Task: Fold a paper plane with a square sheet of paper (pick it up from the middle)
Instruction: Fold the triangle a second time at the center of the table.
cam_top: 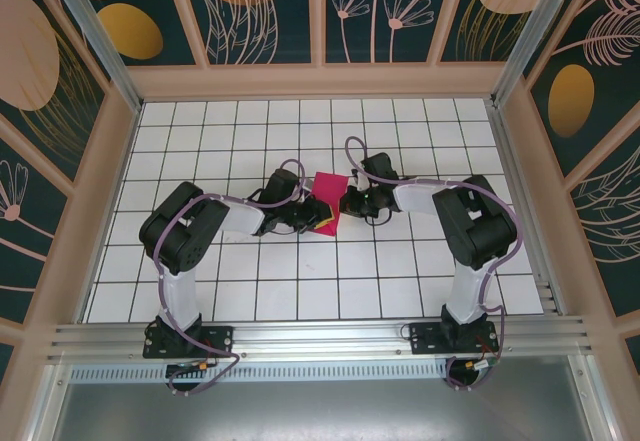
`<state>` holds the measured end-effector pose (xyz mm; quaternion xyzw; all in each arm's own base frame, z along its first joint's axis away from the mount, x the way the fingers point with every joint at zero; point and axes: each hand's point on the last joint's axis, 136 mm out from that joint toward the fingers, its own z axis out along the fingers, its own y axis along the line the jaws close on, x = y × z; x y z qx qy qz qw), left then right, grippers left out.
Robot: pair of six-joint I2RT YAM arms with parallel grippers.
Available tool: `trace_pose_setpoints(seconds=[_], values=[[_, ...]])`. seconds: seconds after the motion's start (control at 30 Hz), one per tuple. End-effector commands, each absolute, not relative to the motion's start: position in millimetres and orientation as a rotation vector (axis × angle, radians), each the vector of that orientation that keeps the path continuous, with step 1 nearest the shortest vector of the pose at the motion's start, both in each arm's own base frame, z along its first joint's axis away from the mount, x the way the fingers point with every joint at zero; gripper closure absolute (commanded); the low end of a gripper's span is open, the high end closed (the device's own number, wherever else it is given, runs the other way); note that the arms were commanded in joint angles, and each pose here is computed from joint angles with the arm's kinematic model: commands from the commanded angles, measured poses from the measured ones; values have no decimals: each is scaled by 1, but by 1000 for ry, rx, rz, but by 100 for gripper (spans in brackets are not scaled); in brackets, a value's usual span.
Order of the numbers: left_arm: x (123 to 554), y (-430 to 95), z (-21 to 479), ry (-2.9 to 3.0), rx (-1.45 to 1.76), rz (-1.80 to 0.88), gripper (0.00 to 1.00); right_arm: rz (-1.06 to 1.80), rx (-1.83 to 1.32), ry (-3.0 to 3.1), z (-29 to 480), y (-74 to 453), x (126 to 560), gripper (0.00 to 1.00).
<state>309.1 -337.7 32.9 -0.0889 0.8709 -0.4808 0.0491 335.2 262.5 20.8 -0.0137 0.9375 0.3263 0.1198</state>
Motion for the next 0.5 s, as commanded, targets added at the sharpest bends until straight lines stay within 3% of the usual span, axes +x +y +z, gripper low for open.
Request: trace_pose_setpoints(seconds=[0.0,0.47], values=[[307,-344,31,2667,-228,-1472,81,904,-46,2740,18,258,344,98],[308,-343,29,2676,-238,-1459,81,870,-28,2766,10,254,343,99]])
